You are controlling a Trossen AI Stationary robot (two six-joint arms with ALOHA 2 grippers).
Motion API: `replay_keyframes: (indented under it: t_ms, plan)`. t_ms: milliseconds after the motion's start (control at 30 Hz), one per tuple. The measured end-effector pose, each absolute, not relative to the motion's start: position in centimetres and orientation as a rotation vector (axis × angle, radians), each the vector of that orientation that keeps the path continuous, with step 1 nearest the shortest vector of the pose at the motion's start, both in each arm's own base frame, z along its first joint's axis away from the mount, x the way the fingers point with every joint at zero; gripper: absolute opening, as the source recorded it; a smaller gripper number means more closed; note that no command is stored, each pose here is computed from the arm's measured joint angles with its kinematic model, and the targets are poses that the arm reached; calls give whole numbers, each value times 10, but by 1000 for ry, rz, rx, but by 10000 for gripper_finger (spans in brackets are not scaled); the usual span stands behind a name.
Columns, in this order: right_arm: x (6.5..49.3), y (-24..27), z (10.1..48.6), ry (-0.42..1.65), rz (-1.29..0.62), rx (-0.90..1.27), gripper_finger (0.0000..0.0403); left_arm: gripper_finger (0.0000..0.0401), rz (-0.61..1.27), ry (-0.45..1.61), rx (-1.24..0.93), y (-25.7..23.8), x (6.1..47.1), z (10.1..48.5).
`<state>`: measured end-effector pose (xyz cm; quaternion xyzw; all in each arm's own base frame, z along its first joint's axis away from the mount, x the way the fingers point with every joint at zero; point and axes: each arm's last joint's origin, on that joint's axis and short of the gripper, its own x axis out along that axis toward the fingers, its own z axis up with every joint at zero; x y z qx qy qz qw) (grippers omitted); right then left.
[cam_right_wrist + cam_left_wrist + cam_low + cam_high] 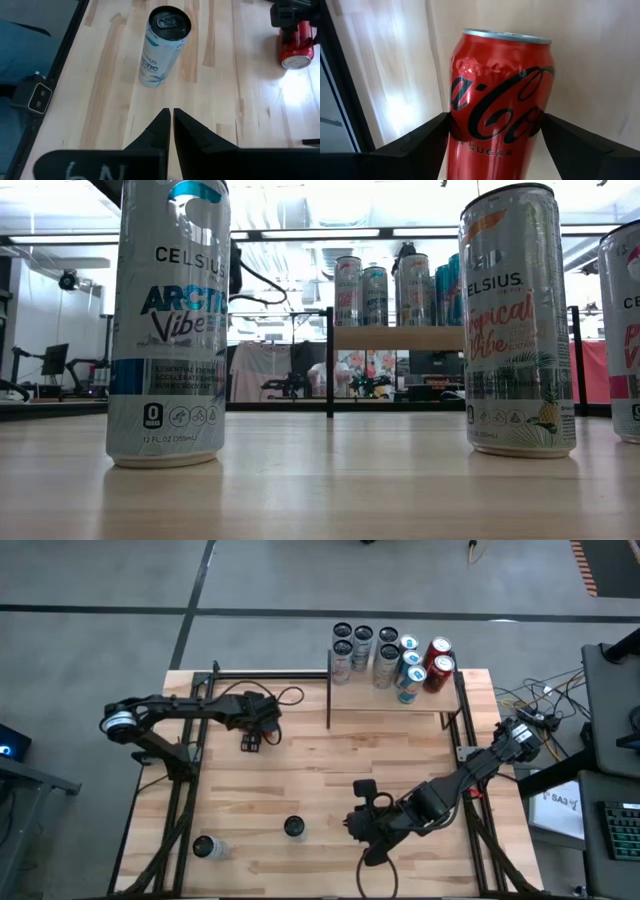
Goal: Place canned beverage on shelf
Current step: Put the red black soda can on the shelf aligned with the red white soda cans
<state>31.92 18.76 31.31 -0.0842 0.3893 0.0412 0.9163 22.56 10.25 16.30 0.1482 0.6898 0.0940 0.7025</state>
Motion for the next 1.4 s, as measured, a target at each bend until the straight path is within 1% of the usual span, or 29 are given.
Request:
replay_keyframes:
  t_ms: [200, 400, 700, 833, 1033, 1167, 1400]
  plan:
    - [318, 186, 316, 794, 78, -155, 13, 289, 242, 1484, 306, 104, 231, 161]
    - [318, 186, 316, 794, 71, -137, 13, 290, 249, 1477, 290, 104, 231, 161]
    - [318, 186, 316, 795, 63, -117, 13, 306, 250, 1435, 282, 106, 234, 159]
    - [318, 186, 316, 795, 63, -117, 13, 307, 250, 1399, 274, 108, 237, 153]
    - [318, 186, 316, 795, 68, -128, 13, 307, 297, 1430, 261, 110, 240, 143]
    - [318, 186, 316, 795, 71, -137, 13, 307, 323, 1434, 254, 112, 242, 139]
    - [318, 186, 316, 795, 71, -136, 13, 290, 368, 1421, 242, 113, 244, 137]
